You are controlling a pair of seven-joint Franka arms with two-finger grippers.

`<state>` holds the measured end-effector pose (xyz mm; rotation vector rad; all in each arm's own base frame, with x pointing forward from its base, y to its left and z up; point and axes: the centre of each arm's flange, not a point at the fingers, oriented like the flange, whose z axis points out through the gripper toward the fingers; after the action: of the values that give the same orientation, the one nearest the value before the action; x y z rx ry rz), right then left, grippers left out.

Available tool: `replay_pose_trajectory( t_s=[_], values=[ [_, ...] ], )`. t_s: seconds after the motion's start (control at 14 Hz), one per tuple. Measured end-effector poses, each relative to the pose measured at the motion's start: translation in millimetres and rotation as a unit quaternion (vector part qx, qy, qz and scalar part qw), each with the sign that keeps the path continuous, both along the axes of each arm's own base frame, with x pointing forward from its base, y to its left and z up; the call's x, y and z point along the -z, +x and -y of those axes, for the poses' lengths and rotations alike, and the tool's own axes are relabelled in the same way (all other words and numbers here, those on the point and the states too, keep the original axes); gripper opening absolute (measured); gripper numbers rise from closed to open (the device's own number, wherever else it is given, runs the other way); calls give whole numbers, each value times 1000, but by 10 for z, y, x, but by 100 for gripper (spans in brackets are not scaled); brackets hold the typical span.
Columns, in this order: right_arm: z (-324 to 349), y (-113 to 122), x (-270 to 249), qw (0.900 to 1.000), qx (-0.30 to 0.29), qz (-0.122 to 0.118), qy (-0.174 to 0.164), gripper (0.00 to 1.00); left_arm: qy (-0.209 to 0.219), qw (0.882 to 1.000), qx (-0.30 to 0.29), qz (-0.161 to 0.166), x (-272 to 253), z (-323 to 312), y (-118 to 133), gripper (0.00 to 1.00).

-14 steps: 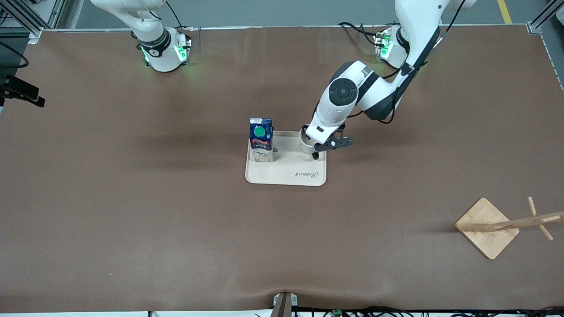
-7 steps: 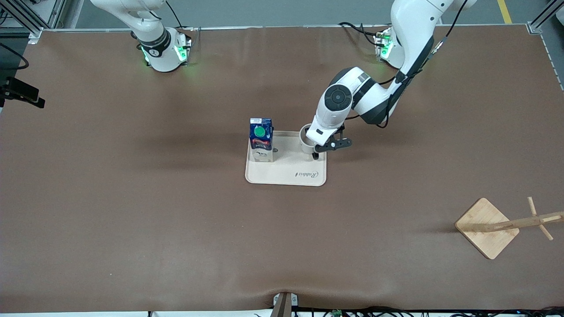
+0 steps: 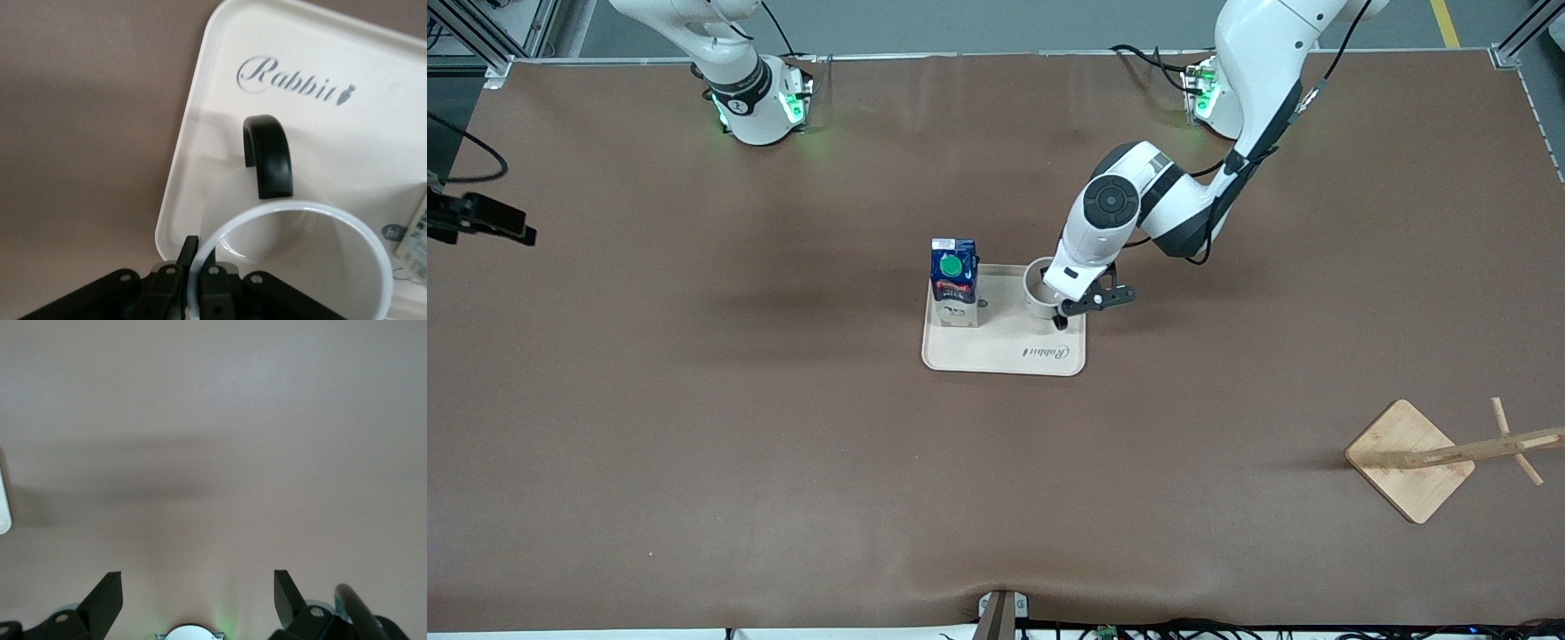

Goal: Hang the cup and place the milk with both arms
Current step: 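Carry the mug to the stand while the right gripper reaches the milk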

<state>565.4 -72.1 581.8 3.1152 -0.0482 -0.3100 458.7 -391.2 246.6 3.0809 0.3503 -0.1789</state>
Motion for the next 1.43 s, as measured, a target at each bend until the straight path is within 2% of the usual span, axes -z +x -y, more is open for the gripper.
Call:
replay_pose_trajectory(
  t_s=[0.14,0.21,0.43,0.64,1.0,1.43],
  values=[
    [-12,37,204,999,0,-32,3,100,10,1000,-6,3,-326,-25,168,5],
    [-61,36,232,999,-2,-39,10,100,15,1000,-12,7,-578,-69,280,5],
    [-584,52,205,998,19,-40,36,100,22,999,-27,35,-1429,-478,667,5],
    [-1446,25,214,999,0,-41,31,100,21,997,-27,71,-2025,-1171,990,5],
    [-2684,-66,487,996,-57,-45,46,100,29,994,-17,104,-2541,-2455,1389,5],
    [-3857,-276,829,997,-57,-21,40,100,37,990,19,137,-2957,-3819,1677,5]
  ],
)
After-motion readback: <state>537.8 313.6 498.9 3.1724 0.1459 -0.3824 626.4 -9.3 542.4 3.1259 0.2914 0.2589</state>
